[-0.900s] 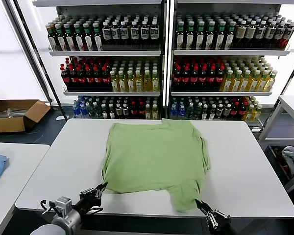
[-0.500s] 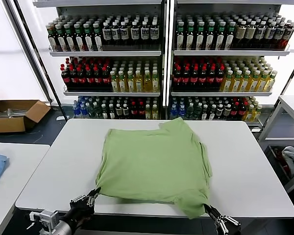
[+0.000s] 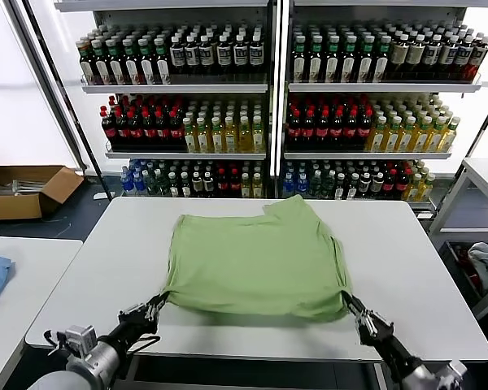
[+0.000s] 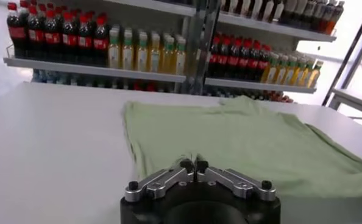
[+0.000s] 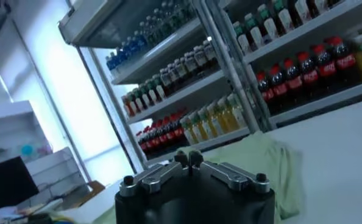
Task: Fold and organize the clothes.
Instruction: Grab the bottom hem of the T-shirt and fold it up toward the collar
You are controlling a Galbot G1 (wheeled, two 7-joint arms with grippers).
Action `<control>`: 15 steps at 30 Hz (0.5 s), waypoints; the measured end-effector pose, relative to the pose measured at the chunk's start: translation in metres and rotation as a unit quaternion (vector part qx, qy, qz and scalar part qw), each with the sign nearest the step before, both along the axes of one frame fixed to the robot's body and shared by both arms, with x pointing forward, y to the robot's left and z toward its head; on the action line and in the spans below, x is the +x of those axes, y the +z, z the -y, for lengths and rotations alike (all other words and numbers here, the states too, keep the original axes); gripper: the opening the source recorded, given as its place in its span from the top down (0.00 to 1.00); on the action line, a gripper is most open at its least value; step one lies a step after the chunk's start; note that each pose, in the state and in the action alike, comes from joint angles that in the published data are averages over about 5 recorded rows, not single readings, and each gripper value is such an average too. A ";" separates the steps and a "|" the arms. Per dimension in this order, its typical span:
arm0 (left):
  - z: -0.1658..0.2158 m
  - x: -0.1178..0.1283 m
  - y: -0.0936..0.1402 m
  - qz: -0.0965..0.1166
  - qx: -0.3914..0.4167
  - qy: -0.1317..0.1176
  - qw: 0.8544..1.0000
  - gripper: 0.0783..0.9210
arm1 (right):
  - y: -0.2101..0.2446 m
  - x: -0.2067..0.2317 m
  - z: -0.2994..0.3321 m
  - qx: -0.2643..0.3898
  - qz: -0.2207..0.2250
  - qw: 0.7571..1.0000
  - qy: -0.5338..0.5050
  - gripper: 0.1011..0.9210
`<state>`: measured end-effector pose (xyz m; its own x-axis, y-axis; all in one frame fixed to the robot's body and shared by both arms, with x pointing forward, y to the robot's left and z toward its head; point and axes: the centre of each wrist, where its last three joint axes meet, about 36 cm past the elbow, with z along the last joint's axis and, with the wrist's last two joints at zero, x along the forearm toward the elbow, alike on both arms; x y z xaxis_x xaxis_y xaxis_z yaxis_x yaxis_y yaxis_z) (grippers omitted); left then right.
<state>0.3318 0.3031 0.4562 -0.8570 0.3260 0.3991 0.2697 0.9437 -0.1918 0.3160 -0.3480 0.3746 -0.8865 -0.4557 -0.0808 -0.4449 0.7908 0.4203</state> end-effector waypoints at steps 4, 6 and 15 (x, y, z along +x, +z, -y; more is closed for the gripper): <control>-0.006 0.029 -0.005 -0.001 -0.004 -0.002 1.000 0.99 | -0.001 0.035 -0.003 -0.008 0.012 1.000 -0.003 0.99; -0.008 0.044 -0.009 -0.004 -0.006 -0.003 1.000 0.99 | -0.002 0.051 -0.005 -0.019 0.012 1.000 -0.002 0.99; -0.014 0.099 -0.028 -0.022 -0.005 0.002 1.000 0.91 | -0.011 0.107 -0.016 -0.110 -0.014 0.994 0.003 0.92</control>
